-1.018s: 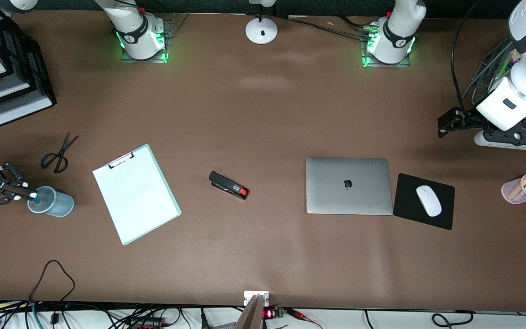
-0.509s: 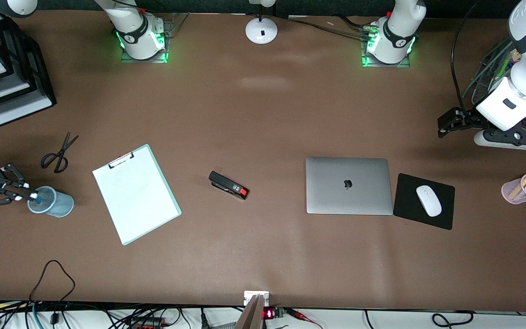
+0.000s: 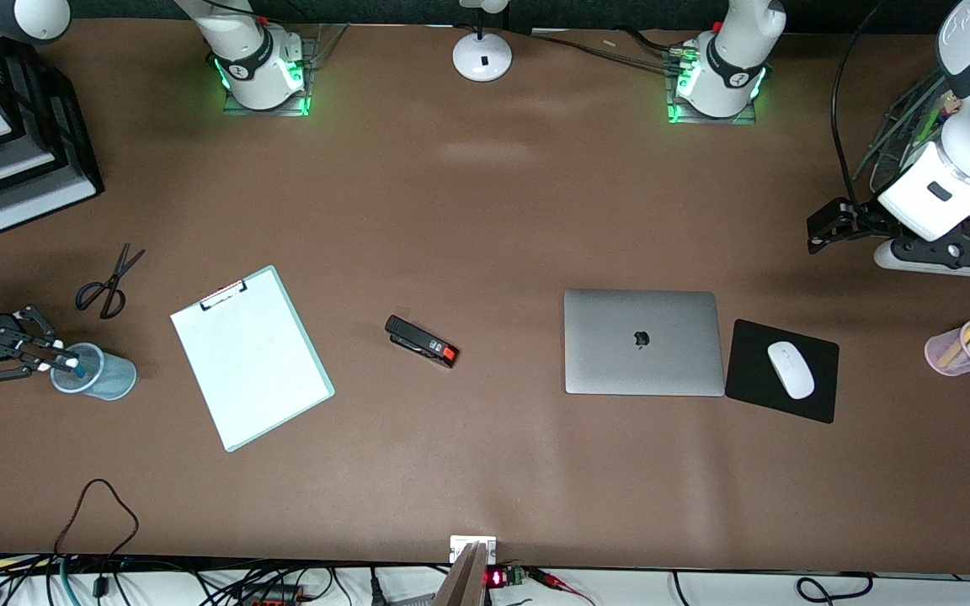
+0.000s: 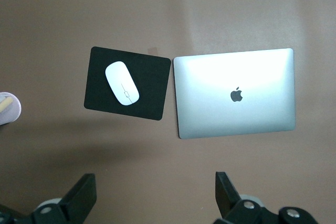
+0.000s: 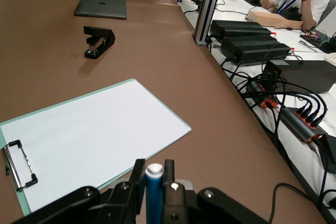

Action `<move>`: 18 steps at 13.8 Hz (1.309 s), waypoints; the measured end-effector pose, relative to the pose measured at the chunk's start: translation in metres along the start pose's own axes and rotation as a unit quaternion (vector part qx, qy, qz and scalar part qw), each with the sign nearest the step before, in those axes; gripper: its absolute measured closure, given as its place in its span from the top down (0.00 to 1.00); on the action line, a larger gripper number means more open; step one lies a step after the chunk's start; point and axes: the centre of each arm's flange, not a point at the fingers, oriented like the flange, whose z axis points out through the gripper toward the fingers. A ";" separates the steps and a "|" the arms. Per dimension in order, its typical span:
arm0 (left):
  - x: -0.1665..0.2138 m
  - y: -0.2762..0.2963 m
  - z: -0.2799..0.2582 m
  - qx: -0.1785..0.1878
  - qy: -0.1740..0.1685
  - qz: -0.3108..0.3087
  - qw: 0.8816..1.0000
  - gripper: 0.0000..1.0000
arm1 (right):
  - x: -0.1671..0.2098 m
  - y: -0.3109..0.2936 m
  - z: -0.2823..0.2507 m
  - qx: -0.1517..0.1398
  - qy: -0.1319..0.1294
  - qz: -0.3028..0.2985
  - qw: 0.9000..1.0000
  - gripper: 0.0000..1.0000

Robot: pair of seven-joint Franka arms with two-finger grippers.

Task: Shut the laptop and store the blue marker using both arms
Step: 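Lower the blue marker into the light blue cup with the right gripper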

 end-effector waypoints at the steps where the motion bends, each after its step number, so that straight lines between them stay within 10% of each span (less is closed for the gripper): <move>1: 0.000 0.000 0.000 0.000 0.000 0.000 1.000 1.00 | -0.003 -0.001 0.001 -0.001 0.001 -0.002 1.000 0.17; 18: 0.000 0.000 0.000 0.000 0.000 -0.001 1.000 1.00 | -0.062 -0.023 0.010 0.002 0.008 0.025 1.000 0.17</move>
